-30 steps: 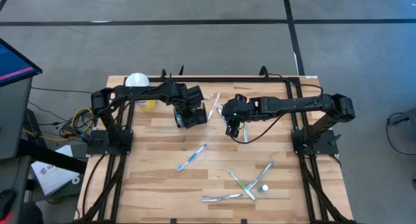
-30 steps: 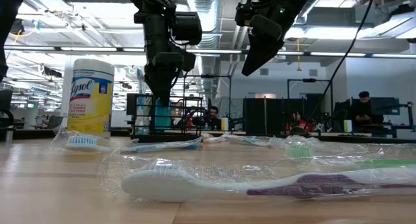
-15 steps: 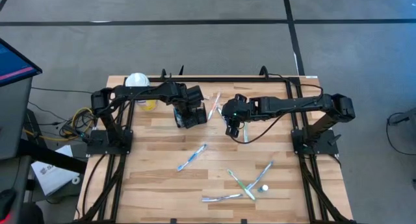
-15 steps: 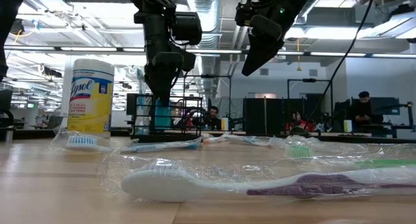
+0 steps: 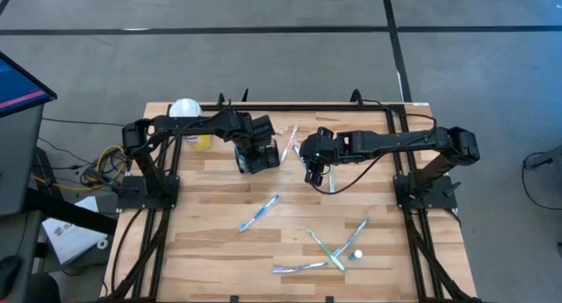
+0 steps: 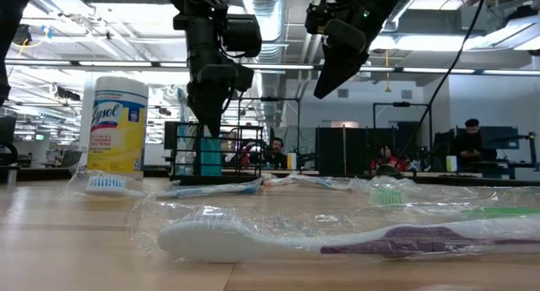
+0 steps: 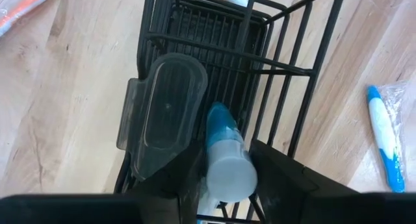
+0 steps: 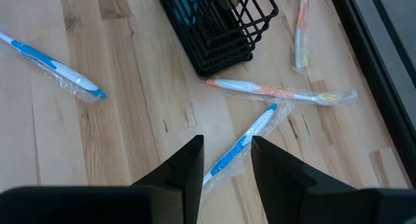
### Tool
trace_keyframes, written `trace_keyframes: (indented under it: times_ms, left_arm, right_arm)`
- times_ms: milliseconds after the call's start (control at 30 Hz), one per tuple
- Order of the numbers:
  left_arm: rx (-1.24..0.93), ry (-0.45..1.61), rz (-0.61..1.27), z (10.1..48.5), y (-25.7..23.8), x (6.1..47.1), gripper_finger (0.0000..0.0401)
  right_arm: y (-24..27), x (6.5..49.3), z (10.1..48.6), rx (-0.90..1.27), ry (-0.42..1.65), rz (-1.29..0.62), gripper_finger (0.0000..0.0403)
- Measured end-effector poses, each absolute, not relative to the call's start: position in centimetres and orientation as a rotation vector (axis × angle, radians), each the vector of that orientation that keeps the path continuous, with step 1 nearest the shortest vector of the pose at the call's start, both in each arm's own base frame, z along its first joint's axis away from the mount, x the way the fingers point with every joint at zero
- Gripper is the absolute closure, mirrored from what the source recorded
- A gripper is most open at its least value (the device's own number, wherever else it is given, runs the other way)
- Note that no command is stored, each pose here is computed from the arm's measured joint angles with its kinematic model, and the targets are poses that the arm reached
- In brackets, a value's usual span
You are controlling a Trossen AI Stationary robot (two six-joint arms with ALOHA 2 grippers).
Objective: Pick & Place toothbrushing station
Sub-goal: Put the top mouthwash bottle into the mesh organizer, then put the mouthwash bottle into the mesh organizer
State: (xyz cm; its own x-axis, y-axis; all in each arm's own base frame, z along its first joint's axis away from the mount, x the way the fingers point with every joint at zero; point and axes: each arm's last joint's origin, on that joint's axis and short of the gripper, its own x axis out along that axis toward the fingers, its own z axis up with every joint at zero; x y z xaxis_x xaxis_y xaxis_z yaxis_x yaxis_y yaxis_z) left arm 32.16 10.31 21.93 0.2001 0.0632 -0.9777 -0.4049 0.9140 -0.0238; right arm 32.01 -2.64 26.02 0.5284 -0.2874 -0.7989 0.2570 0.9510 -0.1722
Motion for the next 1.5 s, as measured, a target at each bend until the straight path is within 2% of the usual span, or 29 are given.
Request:
trace_keyframes:
  times_ms: [700,1500]
  left_arm:
    - [-0.326,1.319,0.322,22.3,10.5,31.9,0.0256]
    - [-0.341,1.235,0.305,25.1,10.4,30.6,0.0251]
  right_arm:
    - [-2.6,32.0,26.0,-0.035,0.962,-0.325,0.0285]
    - [-2.7,32.0,26.0,-0.035,0.963,-0.326,0.0285]
